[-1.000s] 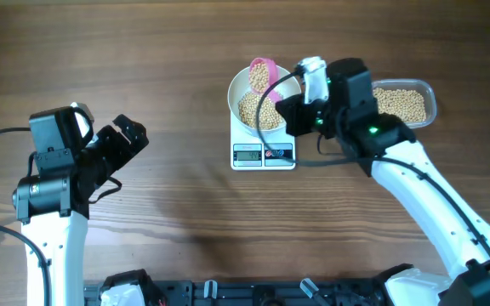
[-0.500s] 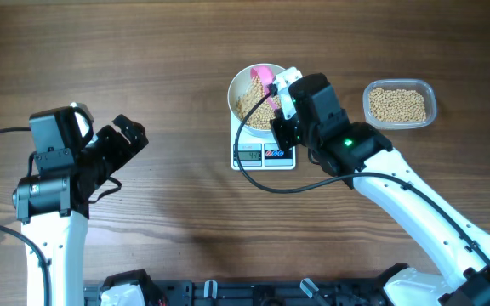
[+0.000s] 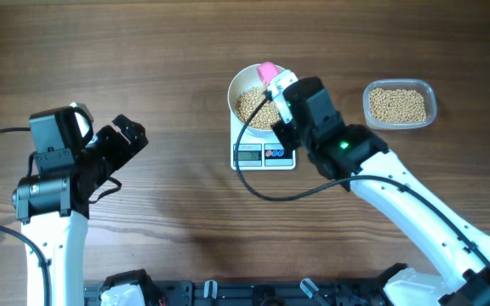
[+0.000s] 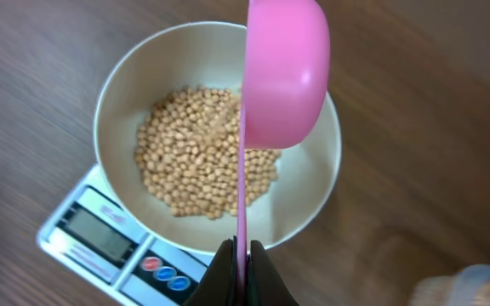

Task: Scoop item into bowl and weigh 150g on scale
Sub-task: 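Tilt the scoop with the right gripper to pour soybeans into the bowl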

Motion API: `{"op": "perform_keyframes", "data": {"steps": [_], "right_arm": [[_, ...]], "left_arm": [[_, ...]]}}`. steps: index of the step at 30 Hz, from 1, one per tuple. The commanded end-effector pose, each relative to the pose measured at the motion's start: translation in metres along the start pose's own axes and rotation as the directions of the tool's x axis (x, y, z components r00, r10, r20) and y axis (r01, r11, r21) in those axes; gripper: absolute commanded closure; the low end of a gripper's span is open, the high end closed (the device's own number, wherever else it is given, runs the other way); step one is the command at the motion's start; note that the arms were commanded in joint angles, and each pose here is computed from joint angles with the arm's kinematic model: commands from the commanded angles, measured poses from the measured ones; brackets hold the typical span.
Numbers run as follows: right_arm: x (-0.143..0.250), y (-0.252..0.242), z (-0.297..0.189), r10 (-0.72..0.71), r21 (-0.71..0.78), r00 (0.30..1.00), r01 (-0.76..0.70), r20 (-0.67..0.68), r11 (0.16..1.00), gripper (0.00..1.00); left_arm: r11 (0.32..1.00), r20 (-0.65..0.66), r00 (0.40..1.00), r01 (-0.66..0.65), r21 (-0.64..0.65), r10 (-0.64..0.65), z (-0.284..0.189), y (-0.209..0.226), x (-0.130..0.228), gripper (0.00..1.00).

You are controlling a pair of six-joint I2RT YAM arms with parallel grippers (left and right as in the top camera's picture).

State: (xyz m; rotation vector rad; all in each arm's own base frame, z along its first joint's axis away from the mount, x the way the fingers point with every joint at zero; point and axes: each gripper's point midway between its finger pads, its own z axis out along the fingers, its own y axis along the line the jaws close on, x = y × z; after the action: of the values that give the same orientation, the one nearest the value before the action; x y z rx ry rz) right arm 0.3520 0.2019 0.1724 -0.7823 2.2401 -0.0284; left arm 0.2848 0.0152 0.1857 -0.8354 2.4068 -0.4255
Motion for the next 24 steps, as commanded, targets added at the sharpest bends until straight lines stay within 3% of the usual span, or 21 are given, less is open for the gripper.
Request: {"op": "perform_keyframes", "data": {"steps": [1,10,18,24], "right_arm": [[-0.018,-0.016,-0.018,-0.146,0.149,0.989,0.141,0.022,0.979,0.96],[-0.022,-0.002,-0.02,-0.154,0.126,0.987,0.147,0.04,0.981,0.96],[-0.034,0.007,-0.025,0.034,0.022,0.995,-0.037,0.097,0.999,0.96],[-0.052,-0.032,-0.046,0.208,-0.044,0.963,-0.203,0.173,0.978,0.96]], "left_arm": [[1.0,0.011,1.0,0.0,-0.014,0.0,0.0,0.003,-0.003,0.0],[1.0,0.011,1.0,0.0,-0.014,0.0,0.0,0.003,-0.003,0.0],[1.0,0.01,1.0,0.0,-0.014,0.0,0.0,0.003,-0.003,0.0],[1.0,0.01,1.0,0.0,-0.014,0.0,0.0,0.003,-0.003,0.0]]}}
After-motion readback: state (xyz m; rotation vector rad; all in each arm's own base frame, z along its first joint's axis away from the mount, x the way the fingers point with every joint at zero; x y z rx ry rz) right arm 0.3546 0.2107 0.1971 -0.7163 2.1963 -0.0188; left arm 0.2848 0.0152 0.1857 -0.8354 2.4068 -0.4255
